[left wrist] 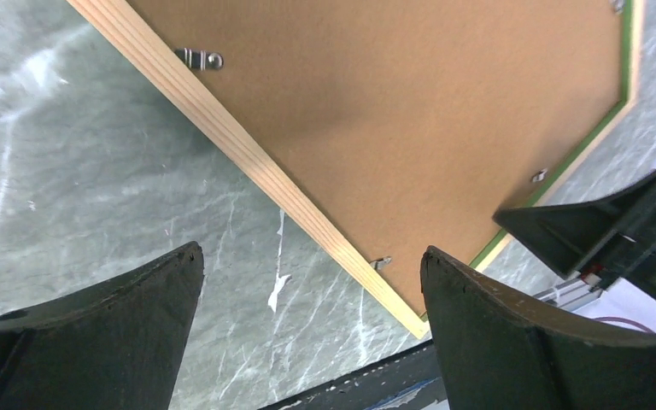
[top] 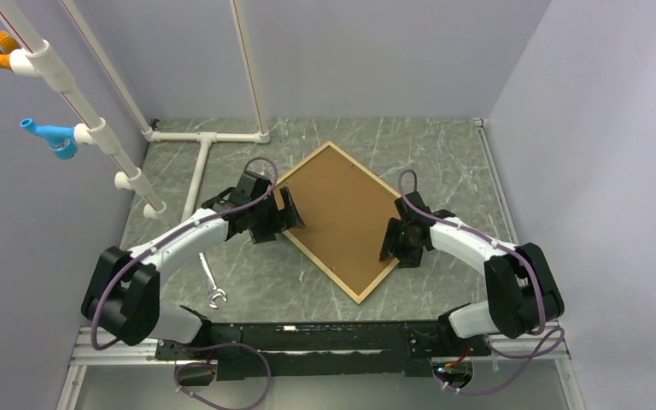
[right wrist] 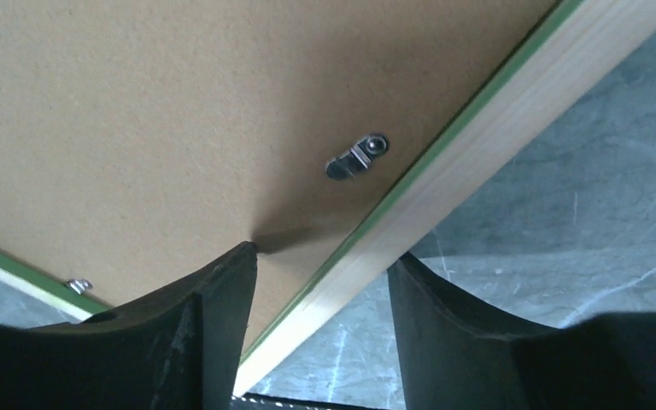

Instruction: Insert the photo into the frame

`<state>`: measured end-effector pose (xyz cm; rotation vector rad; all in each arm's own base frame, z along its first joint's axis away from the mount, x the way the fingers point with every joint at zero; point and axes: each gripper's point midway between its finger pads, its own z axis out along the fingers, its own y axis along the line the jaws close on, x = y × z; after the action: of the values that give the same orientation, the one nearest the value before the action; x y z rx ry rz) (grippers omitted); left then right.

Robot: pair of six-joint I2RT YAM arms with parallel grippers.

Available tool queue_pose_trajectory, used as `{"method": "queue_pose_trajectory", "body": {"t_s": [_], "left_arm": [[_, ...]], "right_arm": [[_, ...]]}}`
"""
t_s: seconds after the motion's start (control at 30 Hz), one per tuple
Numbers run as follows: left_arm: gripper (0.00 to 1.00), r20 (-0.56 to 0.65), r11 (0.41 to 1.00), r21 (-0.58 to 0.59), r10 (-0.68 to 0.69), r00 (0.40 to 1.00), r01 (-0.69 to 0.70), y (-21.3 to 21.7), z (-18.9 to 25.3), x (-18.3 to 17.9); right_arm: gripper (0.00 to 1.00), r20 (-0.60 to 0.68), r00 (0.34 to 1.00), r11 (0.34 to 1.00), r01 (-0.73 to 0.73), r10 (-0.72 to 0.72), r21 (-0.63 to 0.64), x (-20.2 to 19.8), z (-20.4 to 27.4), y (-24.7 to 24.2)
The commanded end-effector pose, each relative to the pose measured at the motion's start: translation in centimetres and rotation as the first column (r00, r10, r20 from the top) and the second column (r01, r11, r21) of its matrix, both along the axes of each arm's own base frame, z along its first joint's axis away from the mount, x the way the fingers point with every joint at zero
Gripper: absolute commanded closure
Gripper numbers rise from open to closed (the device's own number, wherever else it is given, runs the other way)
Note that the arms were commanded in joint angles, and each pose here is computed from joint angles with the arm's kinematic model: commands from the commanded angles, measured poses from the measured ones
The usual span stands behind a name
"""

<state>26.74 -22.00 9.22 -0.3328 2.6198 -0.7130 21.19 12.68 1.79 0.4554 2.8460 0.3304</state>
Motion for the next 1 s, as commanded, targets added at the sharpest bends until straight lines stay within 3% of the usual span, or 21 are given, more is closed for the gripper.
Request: {"method": "queue_pose_trajectory", "body": {"t_s": [0.0,0.13,0.2,0.67,0.83,0.97], "left_arm": [[0.01,0.096,1.0,-0.021,0.001,0.995,0.001,1.4,4.0,1.4],[0.01,0.107,0.999,0.008,0.037,0.994,-0.038,3.7,4.3,2.2],[0.01,0.11,0.997,0.041,0.068,0.992,-0.073,5.3,4.2,2.7],[0.01,0.054,0.946,0.258,0.188,0.981,-0.195,13.0,0.5,4.4],[0.01,-0.004,0.938,0.311,0.159,0.987,-0.15,13.6,-2.3,5.0],[0.01,-0.058,0.938,0.329,0.132,0.989,-0.106,13.4,-4.6,5.7]], "right_arm": [[0.49,0.045,0.999,0.997,-0.016,0.02,-0.071,2.3,-0.6,0.0],[0.89,0.053,0.997,0.988,-0.045,0.053,-0.146,2.8,-0.3,-1.0],[1.0,0.062,0.995,0.984,-0.068,0.079,-0.167,2.9,0.2,-1.4],[0.99,0.015,0.992,0.929,-0.113,0.126,-0.354,2.5,0.4,-4.8],[0.82,0.017,0.992,0.917,-0.109,0.125,-0.383,3.5,0.6,-5.1],[0.49,0.045,0.992,0.945,-0.102,0.121,-0.311,4.5,1.3,-3.6]]}}
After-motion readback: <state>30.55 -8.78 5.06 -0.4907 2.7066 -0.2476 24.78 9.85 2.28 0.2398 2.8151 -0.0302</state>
